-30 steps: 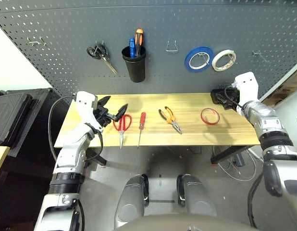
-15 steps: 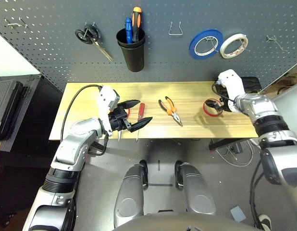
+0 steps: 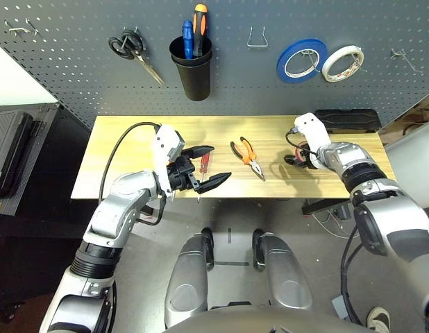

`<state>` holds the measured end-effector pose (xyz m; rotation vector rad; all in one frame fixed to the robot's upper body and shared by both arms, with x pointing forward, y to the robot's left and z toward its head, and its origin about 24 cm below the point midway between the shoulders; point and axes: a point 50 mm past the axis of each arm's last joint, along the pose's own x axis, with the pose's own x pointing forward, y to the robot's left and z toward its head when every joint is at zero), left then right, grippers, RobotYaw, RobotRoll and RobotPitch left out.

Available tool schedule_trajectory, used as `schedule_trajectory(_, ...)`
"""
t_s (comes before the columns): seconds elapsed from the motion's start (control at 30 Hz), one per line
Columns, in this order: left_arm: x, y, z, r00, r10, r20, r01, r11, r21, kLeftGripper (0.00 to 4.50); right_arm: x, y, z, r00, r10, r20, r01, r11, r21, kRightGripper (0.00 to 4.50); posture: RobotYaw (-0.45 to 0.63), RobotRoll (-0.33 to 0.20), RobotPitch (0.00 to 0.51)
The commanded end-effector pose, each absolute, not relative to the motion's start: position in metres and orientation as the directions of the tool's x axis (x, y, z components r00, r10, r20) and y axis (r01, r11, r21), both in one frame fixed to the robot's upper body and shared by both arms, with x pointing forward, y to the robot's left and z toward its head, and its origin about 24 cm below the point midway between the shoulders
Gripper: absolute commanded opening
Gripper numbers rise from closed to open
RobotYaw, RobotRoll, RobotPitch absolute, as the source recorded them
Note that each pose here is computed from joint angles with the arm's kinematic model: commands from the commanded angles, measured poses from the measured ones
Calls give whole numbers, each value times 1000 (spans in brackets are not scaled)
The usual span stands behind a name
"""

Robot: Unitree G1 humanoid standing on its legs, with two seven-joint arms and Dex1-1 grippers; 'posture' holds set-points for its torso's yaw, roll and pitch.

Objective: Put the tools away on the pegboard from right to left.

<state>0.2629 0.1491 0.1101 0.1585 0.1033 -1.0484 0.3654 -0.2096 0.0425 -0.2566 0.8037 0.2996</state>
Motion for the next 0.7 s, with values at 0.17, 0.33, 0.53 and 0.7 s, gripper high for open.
schedule_trajectory(0.17, 258, 147, 110, 491, -854, -172, 871, 483, 88, 4464, 355, -215, 25, 615, 129, -778, -325, 940, -101, 4500, 16, 0, 278)
schedule_trajectory(0.33, 258, 149, 111, 507, -844, -172, 862, 498, 96, 4500, 352, -217, 17, 623, 105, -775, -309, 943, -121, 3896, 25, 0, 279)
schedule_trajectory(0.53, 255, 150, 112, 517, -838, -173, 856, 509, 94, 4500, 349, -217, 11, 620, 95, -779, -305, 944, -128, 1802, 44, 0, 285)
schedule_trajectory(0.7, 253, 151, 112, 523, -833, -181, 852, 516, 89, 4500, 347, -216, 9, 619, 91, -780, -293, 948, -122, 35, 43, 0, 283)
